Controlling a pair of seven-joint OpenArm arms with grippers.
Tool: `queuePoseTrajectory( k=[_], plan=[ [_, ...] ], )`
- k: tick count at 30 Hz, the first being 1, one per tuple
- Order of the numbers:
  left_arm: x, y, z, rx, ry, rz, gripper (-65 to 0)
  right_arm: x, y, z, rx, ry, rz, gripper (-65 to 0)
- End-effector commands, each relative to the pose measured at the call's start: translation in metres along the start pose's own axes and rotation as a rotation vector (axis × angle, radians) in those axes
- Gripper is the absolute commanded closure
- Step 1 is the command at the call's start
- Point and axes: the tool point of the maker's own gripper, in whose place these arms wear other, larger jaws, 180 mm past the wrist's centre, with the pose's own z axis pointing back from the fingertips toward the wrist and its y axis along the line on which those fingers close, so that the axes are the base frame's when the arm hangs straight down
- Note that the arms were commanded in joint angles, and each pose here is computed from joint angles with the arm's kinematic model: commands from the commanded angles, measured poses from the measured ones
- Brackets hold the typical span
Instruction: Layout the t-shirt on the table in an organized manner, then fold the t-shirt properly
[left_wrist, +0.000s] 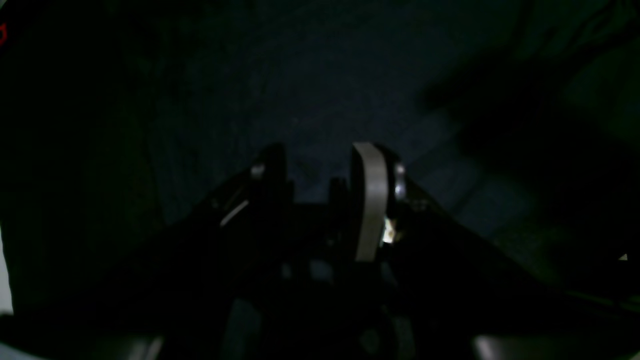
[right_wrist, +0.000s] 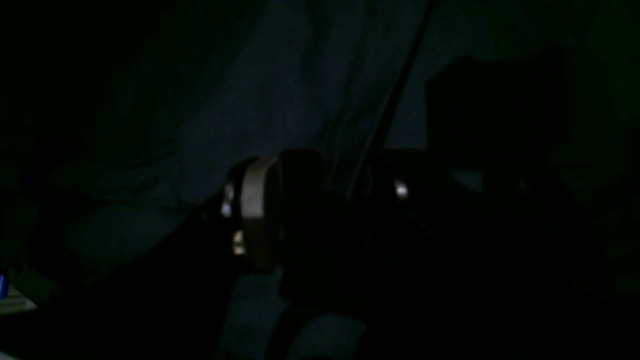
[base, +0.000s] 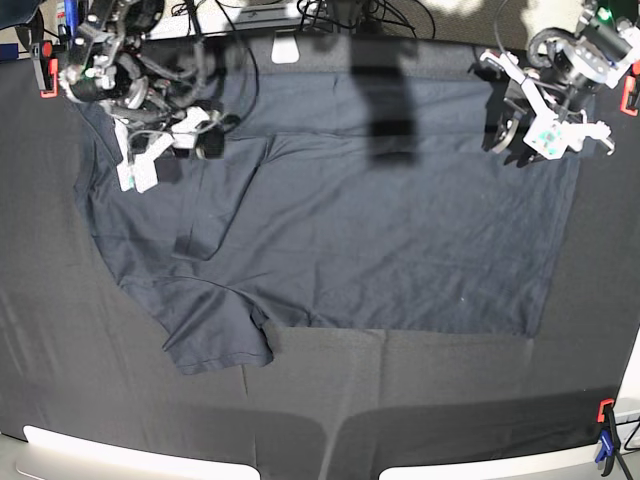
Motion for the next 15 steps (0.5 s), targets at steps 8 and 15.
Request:
queuePoseTrajectory(
  k=[8, 15],
  plan=[
    [0.012, 0.002, 0.003, 0.004, -0.044, -0.011, -19.9, 0.031, 0.01, 0.004, 0.048, -0.153, -0.01, -4.6],
    [0.015, 0.002, 0.003, 0.004, -0.063, -0.011, -19.9, 0.086, 0.029, -0.002, 0.097, -0.278, 0.041, -2.7]
  ],
)
